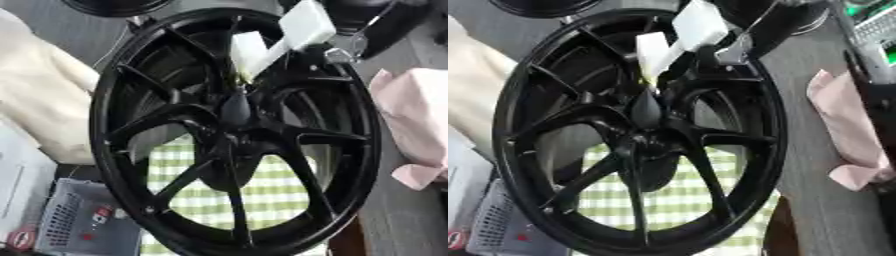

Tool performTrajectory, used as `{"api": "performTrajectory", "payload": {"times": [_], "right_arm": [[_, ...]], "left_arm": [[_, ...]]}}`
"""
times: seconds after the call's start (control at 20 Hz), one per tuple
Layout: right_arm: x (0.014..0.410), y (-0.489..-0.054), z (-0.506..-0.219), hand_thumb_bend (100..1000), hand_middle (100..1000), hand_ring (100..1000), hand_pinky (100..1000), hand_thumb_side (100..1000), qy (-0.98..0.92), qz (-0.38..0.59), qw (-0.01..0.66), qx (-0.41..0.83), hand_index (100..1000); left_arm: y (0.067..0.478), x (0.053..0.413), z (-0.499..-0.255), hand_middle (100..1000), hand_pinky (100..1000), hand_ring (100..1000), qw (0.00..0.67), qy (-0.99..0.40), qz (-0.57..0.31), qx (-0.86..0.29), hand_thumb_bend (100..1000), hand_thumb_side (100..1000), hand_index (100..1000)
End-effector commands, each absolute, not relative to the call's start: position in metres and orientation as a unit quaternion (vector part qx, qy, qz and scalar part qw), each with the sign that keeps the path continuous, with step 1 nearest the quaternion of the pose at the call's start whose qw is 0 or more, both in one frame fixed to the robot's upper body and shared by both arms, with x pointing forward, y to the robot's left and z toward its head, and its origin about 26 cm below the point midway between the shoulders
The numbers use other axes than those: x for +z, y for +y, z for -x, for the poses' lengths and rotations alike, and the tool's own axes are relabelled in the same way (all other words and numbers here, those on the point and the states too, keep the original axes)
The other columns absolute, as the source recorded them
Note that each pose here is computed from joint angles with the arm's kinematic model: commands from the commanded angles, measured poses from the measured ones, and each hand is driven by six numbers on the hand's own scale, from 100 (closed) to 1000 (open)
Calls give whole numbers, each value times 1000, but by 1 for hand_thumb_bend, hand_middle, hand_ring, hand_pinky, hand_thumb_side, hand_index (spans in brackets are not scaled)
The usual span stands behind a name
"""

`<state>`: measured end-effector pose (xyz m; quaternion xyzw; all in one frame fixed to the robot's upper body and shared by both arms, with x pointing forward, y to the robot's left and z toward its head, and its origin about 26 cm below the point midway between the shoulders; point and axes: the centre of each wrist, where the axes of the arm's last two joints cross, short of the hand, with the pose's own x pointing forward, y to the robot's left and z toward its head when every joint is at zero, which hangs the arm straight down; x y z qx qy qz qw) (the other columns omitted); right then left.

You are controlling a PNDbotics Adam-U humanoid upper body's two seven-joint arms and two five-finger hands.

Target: Pull the pin out of the wheel hub.

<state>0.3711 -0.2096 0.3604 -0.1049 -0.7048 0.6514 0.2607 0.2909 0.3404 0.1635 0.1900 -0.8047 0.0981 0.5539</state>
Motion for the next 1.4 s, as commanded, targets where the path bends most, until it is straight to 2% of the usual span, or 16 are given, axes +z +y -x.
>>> {"api": "performTrajectory", "payload": {"times": [0.05, 0.2, 0.45, 0.5, 0.55, 0.6, 0.65, 0.7, 0.8, 0.95, 1.15, 1.4], "right_arm": [[373, -235, -368, 289, 249, 523, 779, 100, -714, 118, 286, 628, 475], [363, -286, -376, 299, 278, 535, 780, 100, -706, 171, 372, 578, 500], [355, -371, -363, 325, 344, 560, 787, 100, -670, 291, 485, 481, 553], [353, -388, -359, 374, 451, 603, 807, 117, -658, 317, 506, 460, 633], [352, -407, -354, 415, 532, 640, 822, 174, -643, 343, 527, 437, 694], [352, -423, -347, 491, 697, 749, 869, 316, -630, 368, 543, 416, 818], [353, -437, -341, 489, 767, 784, 895, 385, -619, 388, 557, 395, 859], [352, -448, -335, 436, 843, 837, 933, 478, -615, 399, 568, 375, 906], [344, -460, -327, 422, 876, 867, 951, 497, -621, 400, 583, 338, 922], [332, -466, -314, 439, 842, 838, 938, 473, -641, 398, 586, 296, 887], [318, -471, -290, 422, 691, 736, 918, 381, -684, 397, 556, 255, 792], [308, -469, -261, 422, 691, 736, 918, 381, -734, 398, 499, 234, 792]], "left_arm": [[348, 172, -288, 526, 647, 647, 539, -810, -209, 103, 540, 568, 662], [357, 171, -284, 526, 648, 647, 533, -805, -232, 120, 540, 567, 662], [361, 172, -281, 526, 648, 647, 525, -803, -245, 137, 539, 567, 662], [360, 173, -281, 526, 648, 647, 524, -804, -245, 138, 539, 567, 662], [360, 173, -281, 526, 648, 647, 523, -805, -243, 139, 540, 566, 662], [358, 174, -282, 526, 648, 647, 523, -806, -241, 139, 540, 567, 662], [357, 174, -283, 526, 648, 647, 522, -807, -238, 139, 540, 566, 662], [356, 175, -283, 526, 648, 647, 522, -808, -235, 139, 541, 566, 662], [355, 175, -284, 526, 649, 647, 522, -809, -233, 138, 543, 566, 662], [354, 176, -284, 525, 649, 647, 521, -811, -230, 137, 544, 565, 662], [349, 177, -287, 525, 649, 647, 524, -814, -217, 128, 545, 565, 662], [346, 179, -288, 525, 649, 647, 523, -817, -209, 121, 545, 565, 662]]}}
